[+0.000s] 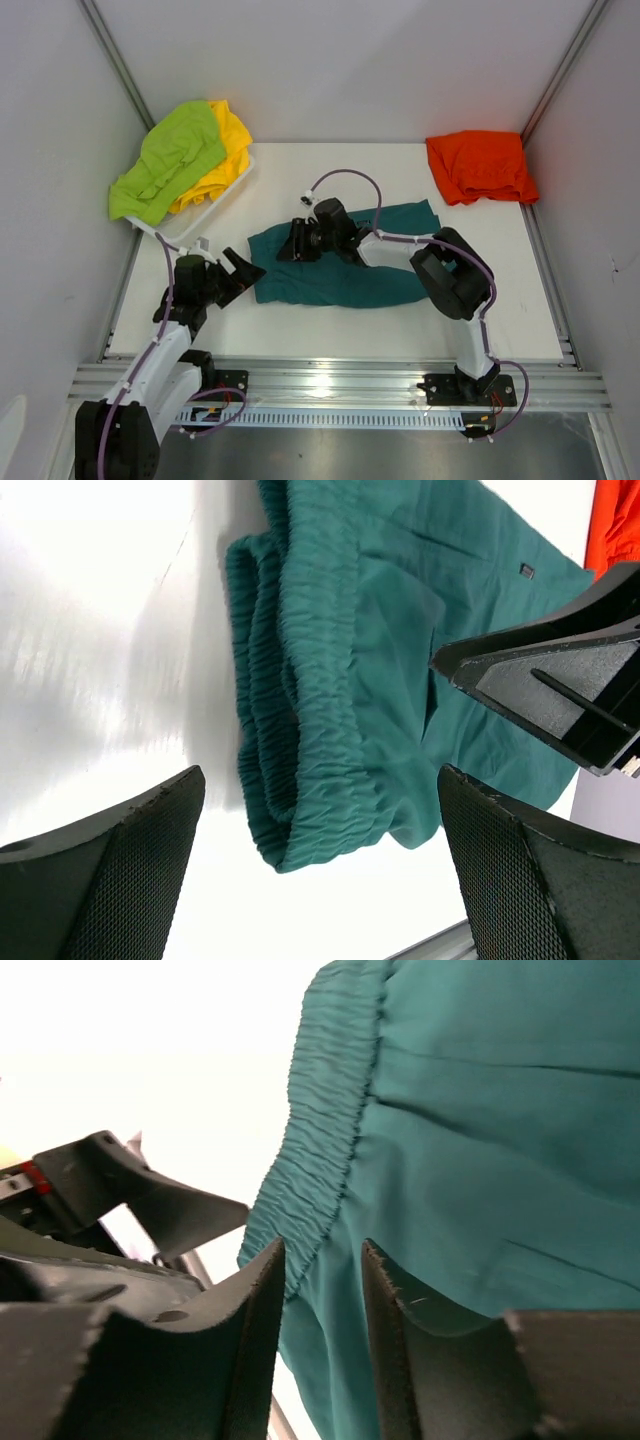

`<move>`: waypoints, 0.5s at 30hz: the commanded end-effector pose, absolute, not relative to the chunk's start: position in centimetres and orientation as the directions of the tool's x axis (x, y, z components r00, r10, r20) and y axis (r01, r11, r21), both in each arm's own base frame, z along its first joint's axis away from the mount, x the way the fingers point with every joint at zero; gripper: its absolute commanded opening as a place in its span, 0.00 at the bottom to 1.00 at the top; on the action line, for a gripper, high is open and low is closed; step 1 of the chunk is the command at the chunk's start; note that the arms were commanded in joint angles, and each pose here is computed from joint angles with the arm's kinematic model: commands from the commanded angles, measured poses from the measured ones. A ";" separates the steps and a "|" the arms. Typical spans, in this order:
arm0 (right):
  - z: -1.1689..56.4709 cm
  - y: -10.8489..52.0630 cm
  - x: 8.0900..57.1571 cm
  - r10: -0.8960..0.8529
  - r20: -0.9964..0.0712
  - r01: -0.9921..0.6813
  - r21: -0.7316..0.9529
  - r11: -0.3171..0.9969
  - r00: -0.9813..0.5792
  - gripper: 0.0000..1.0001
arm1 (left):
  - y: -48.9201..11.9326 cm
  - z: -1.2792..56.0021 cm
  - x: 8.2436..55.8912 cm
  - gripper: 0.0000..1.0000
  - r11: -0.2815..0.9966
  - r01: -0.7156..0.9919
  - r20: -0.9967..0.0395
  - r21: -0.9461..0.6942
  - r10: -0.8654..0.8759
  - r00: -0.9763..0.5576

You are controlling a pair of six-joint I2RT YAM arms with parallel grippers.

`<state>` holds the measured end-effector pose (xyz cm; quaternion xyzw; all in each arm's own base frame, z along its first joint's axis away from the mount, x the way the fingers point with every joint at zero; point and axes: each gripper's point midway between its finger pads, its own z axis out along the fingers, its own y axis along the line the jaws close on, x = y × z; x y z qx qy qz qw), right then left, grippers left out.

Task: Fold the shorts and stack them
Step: Fold the shorts

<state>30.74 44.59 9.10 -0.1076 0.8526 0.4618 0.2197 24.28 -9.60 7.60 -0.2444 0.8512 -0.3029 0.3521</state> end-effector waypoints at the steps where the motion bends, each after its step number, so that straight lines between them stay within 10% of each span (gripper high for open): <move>1: 9.8 46.9 29.9 0.007 -0.441 -0.390 0.802 0.452 -0.898 0.38 | -9.9 7.2 23.7 0.99 0.683 -0.188 -0.432 -0.706 -0.625 -0.650; 15: 2.7 45.2 28.5 -0.023 -0.315 -0.279 0.803 0.527 -0.949 0.01 | -10.2 4.8 23.7 0.99 0.668 -0.185 -0.413 -0.721 -0.628 -0.659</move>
